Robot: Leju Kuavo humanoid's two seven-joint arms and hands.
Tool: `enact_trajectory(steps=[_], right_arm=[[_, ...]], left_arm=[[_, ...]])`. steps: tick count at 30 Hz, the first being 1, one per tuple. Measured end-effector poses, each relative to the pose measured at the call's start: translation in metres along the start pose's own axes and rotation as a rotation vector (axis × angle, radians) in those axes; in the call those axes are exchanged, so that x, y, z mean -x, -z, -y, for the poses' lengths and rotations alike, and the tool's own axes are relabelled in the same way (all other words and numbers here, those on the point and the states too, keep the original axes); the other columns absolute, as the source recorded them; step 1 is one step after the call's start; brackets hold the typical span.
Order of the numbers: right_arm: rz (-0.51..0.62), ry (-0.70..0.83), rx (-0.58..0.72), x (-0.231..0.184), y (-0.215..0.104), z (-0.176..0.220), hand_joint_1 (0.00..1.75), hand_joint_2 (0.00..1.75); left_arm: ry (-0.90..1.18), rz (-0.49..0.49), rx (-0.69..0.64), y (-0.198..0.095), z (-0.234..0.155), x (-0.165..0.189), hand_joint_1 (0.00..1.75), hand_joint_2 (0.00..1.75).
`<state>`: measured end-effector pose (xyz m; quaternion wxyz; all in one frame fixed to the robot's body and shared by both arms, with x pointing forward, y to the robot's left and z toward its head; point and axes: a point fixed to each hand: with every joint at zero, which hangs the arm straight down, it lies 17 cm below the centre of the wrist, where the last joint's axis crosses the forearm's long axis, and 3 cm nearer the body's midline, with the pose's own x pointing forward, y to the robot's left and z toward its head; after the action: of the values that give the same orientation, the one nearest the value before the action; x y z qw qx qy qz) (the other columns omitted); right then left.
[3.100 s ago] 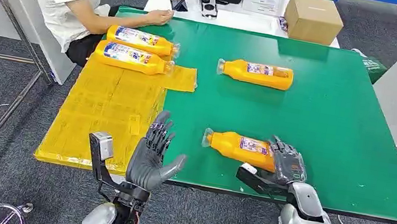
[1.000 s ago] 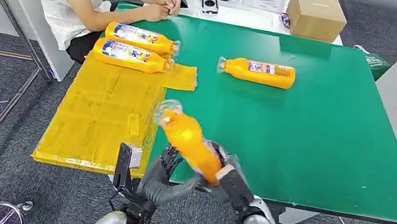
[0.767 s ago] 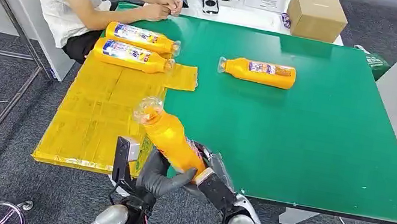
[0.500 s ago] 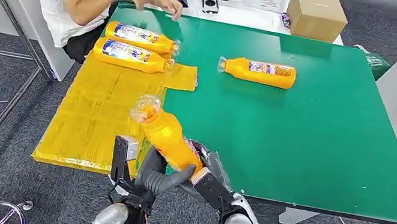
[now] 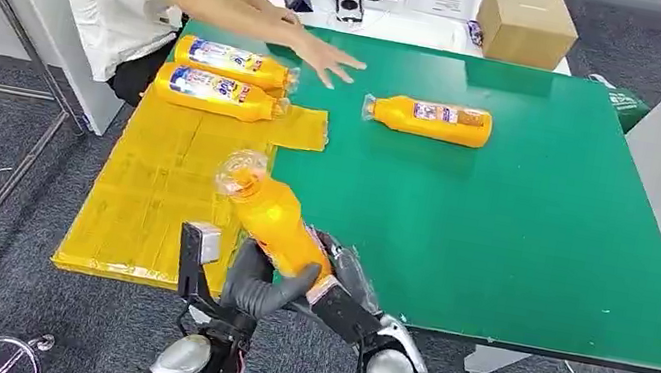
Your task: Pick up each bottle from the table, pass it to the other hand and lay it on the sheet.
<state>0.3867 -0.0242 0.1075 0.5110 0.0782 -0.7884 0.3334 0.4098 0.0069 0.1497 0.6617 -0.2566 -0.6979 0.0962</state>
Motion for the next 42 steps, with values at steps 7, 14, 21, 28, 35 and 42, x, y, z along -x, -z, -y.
enact_trajectory(steps=[7, 14, 21, 28, 35, 42], right_arm=[[-0.003, -0.033, -0.016, 0.001, -0.004, -0.011, 0.0, 1.75], [-0.002, -0.061, -0.023, 0.003, -0.005, -0.016, 0.0, 1.75], [0.005, -0.085, -0.017, 0.002, -0.005, -0.016, 0.0, 1.75], [0.062, -0.197, 0.084, -0.01, -0.009, -0.013, 0.0, 1.75], [0.176, -0.294, 0.27, -0.048, -0.009, 0.01, 0.0, 1.75], [0.35, -0.36, 0.714, -0.137, -0.026, 0.106, 0.0, 0.0]], left_arm=[[-0.05, -0.003, -0.021, 0.003, -0.006, -0.008, 1.75, 1.75], [-0.09, -0.022, -0.012, 0.003, -0.008, -0.006, 1.75, 1.75], [-0.093, -0.02, -0.022, 0.003, -0.011, -0.007, 1.75, 1.75], [0.061, 0.107, -0.173, 0.015, -0.045, -0.033, 1.75, 1.75], [0.69, 0.29, -0.159, 0.036, -0.061, -0.052, 1.75, 1.75], [1.077, 0.263, -0.129, 0.043, -0.096, -0.043, 1.75, 1.75]])
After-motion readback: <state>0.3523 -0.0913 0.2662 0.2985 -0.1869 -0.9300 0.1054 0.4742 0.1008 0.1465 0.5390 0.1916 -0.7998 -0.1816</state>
